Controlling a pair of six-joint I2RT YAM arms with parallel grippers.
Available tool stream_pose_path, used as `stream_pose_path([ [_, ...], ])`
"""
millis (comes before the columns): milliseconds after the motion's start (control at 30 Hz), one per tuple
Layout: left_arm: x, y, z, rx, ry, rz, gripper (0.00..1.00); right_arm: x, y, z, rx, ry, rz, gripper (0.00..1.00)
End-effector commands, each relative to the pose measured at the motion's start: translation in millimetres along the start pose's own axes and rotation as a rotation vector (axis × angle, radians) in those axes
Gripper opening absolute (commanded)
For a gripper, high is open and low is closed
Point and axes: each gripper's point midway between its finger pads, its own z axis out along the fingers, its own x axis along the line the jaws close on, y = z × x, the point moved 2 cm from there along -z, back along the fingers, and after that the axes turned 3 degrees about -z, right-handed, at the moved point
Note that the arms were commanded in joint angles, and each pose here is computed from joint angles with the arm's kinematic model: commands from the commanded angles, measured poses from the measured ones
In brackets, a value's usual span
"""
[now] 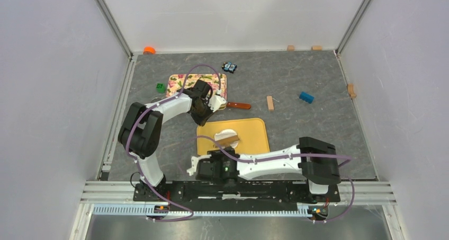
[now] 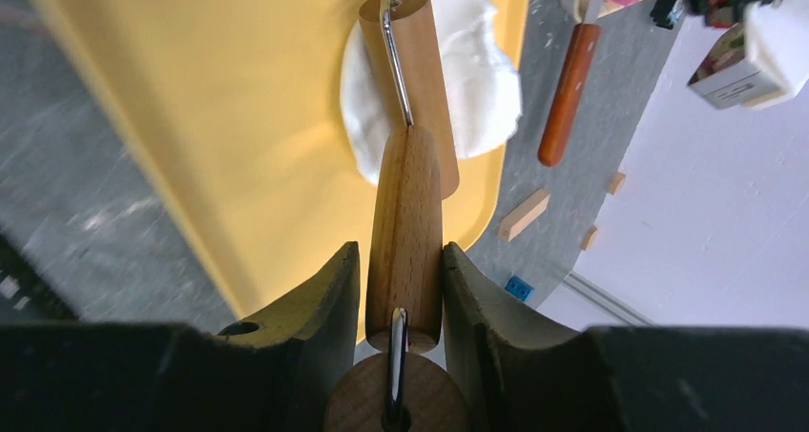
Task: Roll out the dumpling wrappers from the dough
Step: Flatten out the dough on the work surface.
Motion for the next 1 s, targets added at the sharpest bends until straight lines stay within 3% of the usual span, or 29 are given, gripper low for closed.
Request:
stream_pose_path([
  [0,-18.6,-27.7,38.6,0.08,-0.077,0.009,0.02,40.1,16.6,38.8,-0.022,0.306,-0.013,0.0],
  [400,-18.7,-27.6,38.6,0.081,-0.077,0.009,0.02,126.4,-32.6,-7.0,0.032,0.494,0.031,0.0],
  [567,-18.8,-27.6,38.6,0.08,-0.078,0.01,0.02,114.9,-36.6,-2.0,0.043,0.441,0.005,0.0],
  [833,-18.3,-27.1,38.4,0.079,-0.076,0.009,0.02,62.3,11.7,27.9,-0.018,0.343,-0.031,0.0],
  [967,-18.4,-27.4,38.8,0.08,-0.078,0.009,0.02,67.4,13.9,27.7,-0.018,0.366,-0.026,0.0],
])
